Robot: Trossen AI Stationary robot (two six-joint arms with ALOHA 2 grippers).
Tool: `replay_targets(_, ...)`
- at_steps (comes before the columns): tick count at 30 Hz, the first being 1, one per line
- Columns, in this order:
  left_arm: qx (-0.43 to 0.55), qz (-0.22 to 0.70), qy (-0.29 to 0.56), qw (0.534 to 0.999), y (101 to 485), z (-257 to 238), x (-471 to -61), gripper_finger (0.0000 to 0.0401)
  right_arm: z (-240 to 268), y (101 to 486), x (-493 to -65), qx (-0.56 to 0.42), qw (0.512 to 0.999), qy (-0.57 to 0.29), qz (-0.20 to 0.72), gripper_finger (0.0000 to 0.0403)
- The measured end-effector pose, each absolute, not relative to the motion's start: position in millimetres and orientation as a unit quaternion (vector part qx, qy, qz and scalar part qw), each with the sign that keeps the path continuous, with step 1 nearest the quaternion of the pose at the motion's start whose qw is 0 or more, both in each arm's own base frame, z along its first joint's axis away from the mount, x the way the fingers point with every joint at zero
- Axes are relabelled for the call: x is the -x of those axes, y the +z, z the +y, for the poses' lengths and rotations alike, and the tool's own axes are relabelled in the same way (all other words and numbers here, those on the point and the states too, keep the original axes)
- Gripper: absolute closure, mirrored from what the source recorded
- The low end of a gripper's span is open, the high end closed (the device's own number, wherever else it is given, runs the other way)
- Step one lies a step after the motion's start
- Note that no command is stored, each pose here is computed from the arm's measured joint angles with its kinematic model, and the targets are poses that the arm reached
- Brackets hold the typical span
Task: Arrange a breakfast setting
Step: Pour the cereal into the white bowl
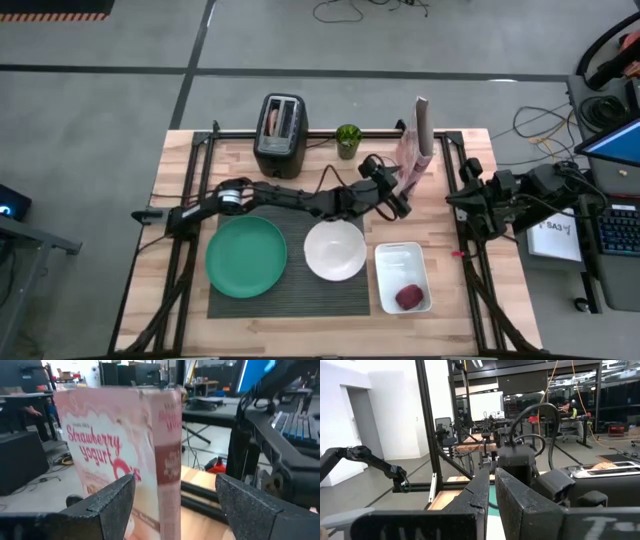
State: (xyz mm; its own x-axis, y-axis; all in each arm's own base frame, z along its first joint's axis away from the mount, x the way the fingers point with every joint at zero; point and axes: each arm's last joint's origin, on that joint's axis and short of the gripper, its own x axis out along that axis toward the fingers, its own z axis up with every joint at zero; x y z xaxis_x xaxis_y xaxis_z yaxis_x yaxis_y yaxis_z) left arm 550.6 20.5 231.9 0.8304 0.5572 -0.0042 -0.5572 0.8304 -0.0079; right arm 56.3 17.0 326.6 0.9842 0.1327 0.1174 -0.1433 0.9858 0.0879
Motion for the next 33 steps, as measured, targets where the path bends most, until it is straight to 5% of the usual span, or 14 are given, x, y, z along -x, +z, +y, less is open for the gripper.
replay_targets(25, 0.005, -0.005, 0.276, 0.961, 219, 27, -569, 0.0143, 17, 328, -56, -0.044, 0.995, 0.065, -0.062, 0.038)
replay_targets(33, -0.027, 0.025, 0.343, 0.939, 212, 30, -592, 0.0143, 17, 327, -56, -0.045, 0.995, 0.065, -0.06, 0.038)
